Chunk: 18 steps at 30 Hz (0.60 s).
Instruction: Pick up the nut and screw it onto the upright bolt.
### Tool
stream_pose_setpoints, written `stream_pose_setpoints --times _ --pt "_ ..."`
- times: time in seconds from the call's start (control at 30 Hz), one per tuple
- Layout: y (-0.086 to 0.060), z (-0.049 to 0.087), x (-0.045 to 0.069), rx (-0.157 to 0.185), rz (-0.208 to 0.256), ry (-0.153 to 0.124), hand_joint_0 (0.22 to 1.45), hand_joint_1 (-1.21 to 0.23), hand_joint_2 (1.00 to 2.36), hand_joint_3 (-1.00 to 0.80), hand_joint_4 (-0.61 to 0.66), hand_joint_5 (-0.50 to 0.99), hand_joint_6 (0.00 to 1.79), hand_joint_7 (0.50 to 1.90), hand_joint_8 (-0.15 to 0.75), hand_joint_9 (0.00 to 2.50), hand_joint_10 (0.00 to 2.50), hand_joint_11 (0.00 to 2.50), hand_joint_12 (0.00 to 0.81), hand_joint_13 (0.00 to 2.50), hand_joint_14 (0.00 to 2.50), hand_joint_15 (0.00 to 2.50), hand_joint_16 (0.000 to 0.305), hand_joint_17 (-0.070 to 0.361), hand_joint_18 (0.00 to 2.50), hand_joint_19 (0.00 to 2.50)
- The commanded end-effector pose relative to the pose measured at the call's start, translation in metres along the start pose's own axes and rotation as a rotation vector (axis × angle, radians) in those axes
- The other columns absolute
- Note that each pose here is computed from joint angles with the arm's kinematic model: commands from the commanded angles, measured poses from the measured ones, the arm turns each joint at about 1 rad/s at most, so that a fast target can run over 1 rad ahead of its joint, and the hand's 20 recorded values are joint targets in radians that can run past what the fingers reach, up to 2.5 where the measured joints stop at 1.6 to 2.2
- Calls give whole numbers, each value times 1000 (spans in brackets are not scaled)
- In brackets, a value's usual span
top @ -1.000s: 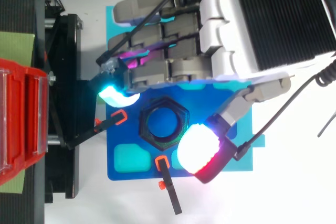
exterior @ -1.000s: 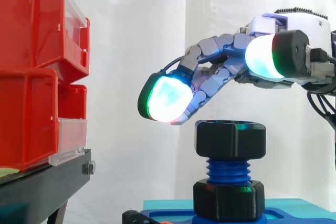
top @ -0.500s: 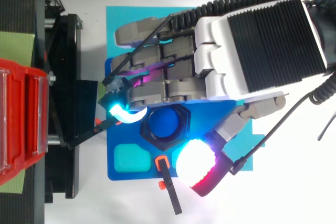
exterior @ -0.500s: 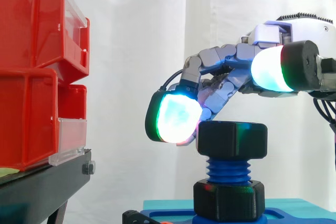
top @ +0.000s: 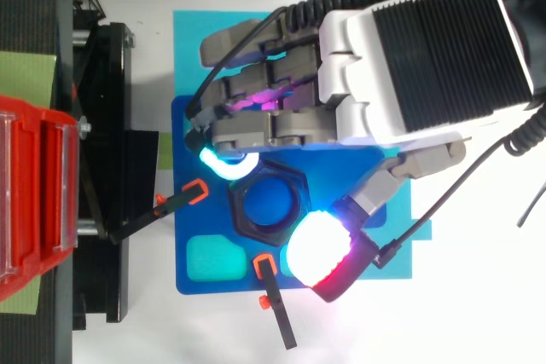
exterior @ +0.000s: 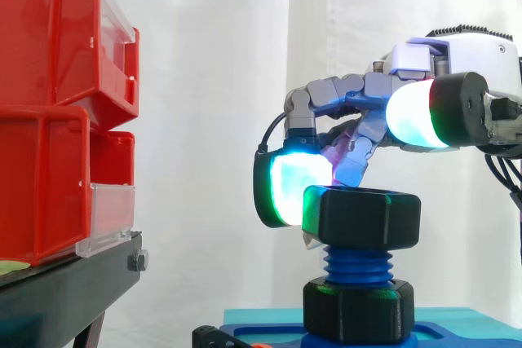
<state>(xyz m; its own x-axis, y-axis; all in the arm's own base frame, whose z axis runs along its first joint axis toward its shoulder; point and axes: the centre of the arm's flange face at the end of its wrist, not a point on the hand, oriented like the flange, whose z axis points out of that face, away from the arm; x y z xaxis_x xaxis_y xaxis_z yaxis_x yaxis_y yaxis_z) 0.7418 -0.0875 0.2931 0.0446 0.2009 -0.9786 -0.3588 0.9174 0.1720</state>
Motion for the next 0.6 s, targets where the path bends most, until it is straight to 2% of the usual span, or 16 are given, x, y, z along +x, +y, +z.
stream_pose_setpoints --times 0.0,0.13,0.2,0.3,0.57 --pt "-2 -2 0 3 1 3 538 -254 1000 -500 145 7 589 1366 252 1164 0 0 159 849 0 0 16 36 568 111" --pt "-5 -3 -1 6 0 1 540 -258 1000 -500 118 19 635 1265 251 1246 0 0 148 918 0 0 14 32 654 143" --pt "-6 -3 -2 4 -2 -2 542 -265 1000 -500 97 26 671 1177 248 1342 0 0 133 988 0 0 11 25 720 174" --pt "-9 -5 -3 6 -3 -4 547 -274 1000 -500 65 33 703 1118 238 1473 2 27 113 1067 0 0 8 17 779 194" --pt "-15 -6 -9 2 -9 -15 547 -299 1000 -500 65 59 677 1117 200 1694 6 145 90 1192 0 0 4 8 901 257"
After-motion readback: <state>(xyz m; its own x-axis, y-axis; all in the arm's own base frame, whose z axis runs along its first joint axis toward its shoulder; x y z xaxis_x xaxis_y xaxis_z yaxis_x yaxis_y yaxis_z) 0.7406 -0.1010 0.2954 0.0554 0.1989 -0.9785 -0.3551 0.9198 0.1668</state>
